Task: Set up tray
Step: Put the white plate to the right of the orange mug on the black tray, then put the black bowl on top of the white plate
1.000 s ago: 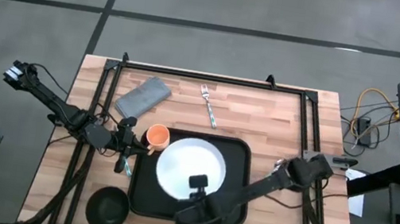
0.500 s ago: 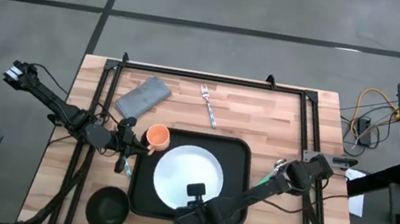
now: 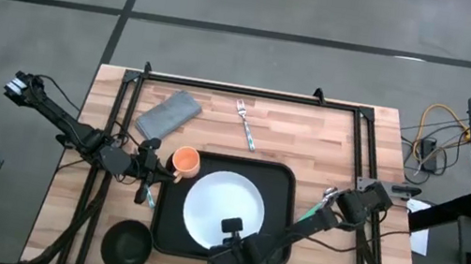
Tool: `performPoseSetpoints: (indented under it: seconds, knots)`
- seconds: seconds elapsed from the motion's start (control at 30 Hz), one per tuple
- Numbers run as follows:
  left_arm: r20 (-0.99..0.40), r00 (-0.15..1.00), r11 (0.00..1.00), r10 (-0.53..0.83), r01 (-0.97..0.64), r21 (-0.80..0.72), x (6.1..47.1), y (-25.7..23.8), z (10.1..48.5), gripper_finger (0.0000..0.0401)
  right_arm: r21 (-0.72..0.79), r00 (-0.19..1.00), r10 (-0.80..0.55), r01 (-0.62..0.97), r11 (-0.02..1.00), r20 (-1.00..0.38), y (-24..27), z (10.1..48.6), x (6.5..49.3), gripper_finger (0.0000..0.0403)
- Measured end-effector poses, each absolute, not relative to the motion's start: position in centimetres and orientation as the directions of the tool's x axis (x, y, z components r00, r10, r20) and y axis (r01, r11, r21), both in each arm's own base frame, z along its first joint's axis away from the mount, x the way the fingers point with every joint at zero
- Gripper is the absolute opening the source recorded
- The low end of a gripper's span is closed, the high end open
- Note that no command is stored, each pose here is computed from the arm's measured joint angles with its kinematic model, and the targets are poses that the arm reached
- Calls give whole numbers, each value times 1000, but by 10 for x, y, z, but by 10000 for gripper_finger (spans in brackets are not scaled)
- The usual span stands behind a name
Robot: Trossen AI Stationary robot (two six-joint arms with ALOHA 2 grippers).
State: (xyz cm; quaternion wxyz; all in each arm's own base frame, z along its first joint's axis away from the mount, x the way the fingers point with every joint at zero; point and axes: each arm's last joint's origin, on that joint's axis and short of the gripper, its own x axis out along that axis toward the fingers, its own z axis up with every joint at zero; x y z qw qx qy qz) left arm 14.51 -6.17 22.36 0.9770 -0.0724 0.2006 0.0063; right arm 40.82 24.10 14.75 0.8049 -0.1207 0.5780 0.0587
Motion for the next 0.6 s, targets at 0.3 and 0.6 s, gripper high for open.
performPoseSetpoints:
  seconds: [0.3,0.6]
  knots:
    - [-367,927,995,74,-94,-38,144,-58,225,0,-125,331,-33,-260,958,-943,243,154,410,95]
    - [-310,949,997,53,-32,72,143,-59,247,0,-89,404,8,-221,971,-915,252,209,408,140]
